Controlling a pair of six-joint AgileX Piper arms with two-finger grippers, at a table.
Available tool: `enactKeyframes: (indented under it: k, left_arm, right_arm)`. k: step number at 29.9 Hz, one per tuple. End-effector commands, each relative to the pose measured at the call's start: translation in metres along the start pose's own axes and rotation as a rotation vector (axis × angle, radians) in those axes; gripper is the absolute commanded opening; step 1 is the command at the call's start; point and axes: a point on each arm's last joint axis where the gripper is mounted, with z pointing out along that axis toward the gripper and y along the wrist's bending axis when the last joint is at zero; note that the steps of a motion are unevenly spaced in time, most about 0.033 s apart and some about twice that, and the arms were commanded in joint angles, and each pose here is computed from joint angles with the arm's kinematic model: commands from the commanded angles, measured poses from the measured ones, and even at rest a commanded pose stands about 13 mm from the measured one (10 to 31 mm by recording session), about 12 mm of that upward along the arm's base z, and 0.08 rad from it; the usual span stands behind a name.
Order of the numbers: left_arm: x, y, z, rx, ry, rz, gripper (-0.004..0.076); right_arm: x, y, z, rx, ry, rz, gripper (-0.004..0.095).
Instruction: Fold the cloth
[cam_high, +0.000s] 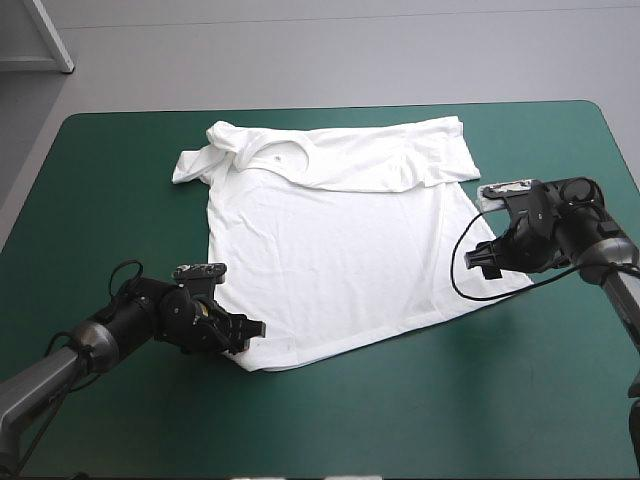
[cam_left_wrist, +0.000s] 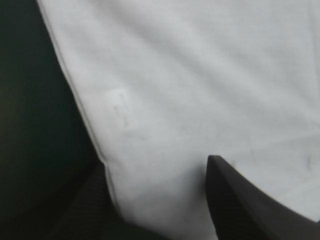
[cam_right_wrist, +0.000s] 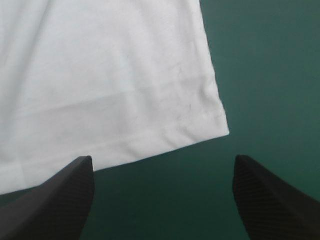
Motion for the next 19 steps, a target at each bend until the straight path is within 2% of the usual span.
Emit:
enactKeyframes:
  k: [1,3,5,9,19]
  left_arm:
    - [-0.002,-0.011,0.003,0.044,-0.042,0.006,0.0375]
    - [0.0,-0.014,0.003,0.047,-0.034,0.021,0.0316]
    - [0.002,-0.017,0.003,0.049,-0.024,0.03,0.0221]
    - [0.004,-0.016,0.004,0.041,0.003,0.057,-0.0009]
    - [0.005,-0.016,0.003,0.031,0.007,0.073,-0.0008]
  right_arm:
    - [-0.009,-0.01,-0.006,0.029,-0.116,0.015,0.0709]
    - [-0.013,-0.016,0.002,0.035,-0.125,0.03,0.0709]
    - [-0.016,-0.022,0.012,0.038,-0.12,0.052,0.0709]
    - [-0.019,-0.032,0.035,-0.002,-0.073,0.091,0.0709]
    - [-0.02,-0.031,0.079,-0.091,0.043,0.124,0.0701]
